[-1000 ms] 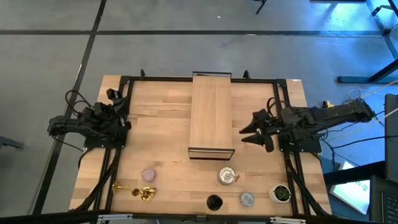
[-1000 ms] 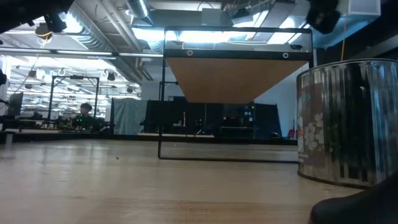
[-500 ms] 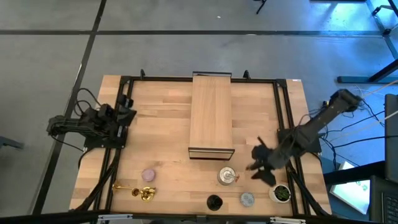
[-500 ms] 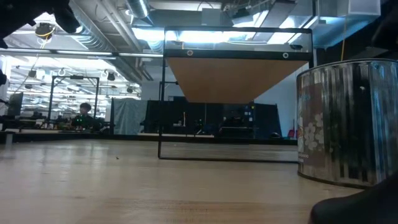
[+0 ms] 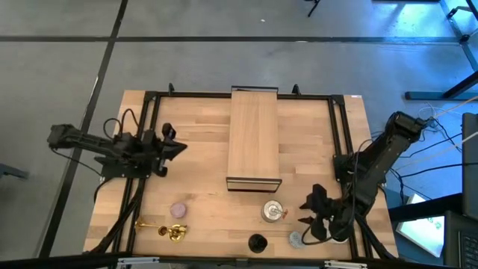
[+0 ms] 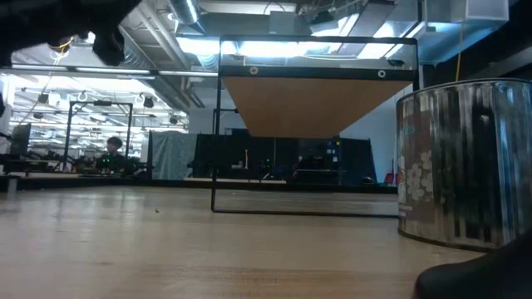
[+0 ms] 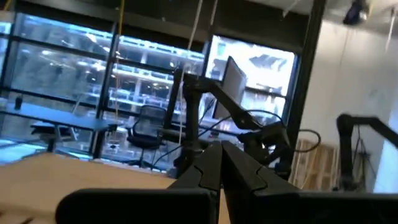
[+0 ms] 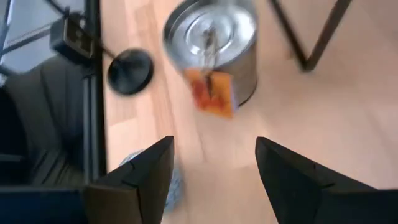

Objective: Pick & Place candle stick holders
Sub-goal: Put the right golden candle holder on the shelf

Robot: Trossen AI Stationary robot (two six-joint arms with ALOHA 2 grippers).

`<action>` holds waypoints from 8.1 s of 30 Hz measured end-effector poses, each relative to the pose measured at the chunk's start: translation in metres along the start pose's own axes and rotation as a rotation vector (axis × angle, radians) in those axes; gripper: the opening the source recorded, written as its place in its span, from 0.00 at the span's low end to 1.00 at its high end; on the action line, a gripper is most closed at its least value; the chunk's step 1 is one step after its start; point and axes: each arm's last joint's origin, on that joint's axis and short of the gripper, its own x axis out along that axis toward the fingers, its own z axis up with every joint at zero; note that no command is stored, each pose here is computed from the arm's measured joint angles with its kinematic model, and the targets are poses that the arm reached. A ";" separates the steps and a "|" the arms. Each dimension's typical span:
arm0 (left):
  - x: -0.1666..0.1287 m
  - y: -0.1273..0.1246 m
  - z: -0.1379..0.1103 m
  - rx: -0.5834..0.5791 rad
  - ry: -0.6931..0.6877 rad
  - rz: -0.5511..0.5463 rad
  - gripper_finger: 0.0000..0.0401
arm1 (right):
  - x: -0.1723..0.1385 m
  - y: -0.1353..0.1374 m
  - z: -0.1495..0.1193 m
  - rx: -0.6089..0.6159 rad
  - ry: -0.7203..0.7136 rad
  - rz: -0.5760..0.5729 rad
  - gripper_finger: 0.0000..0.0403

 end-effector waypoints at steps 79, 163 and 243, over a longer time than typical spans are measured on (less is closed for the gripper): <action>-0.067 -0.241 -0.100 -0.265 0.944 -0.059 0.00 | -0.021 0.029 0.025 -0.149 -0.412 0.146 0.57; -0.003 -0.238 -0.034 -0.255 1.043 0.130 0.03 | -0.022 0.030 0.024 -0.194 -0.402 0.157 0.57; 0.255 0.032 0.071 0.336 0.887 -0.080 0.03 | -0.034 -0.146 0.212 -0.372 -0.589 0.014 0.57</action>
